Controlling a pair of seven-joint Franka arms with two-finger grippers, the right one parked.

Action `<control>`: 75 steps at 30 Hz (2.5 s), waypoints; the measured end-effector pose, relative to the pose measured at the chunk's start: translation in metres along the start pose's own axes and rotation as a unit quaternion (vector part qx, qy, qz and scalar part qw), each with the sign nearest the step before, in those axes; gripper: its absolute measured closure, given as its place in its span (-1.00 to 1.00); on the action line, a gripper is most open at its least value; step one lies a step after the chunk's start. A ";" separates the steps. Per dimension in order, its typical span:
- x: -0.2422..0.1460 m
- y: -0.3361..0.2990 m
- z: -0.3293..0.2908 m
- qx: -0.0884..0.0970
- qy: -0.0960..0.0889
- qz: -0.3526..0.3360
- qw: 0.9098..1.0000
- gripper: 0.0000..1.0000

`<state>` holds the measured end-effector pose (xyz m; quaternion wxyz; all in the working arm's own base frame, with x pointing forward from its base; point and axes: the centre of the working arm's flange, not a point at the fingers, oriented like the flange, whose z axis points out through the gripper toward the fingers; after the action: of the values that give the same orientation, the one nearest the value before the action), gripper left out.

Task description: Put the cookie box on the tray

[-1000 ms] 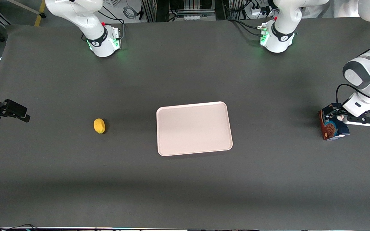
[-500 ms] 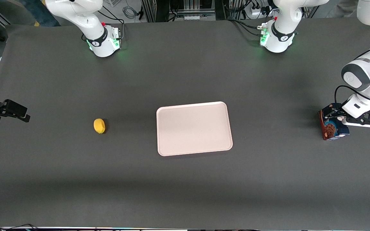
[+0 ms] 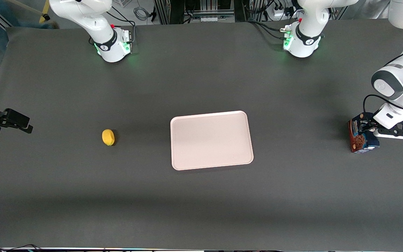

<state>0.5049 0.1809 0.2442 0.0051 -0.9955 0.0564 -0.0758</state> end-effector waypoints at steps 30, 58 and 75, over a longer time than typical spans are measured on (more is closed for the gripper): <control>0.088 -0.031 -0.162 -0.070 -0.007 0.031 0.997 0.57; 0.165 0.114 -0.296 -0.084 -0.079 -0.088 0.989 0.57; 0.148 0.397 -0.324 -0.034 -0.098 -0.236 0.966 0.57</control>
<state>0.5567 -0.2308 0.5793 -0.0410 -0.9829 -0.1779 0.0251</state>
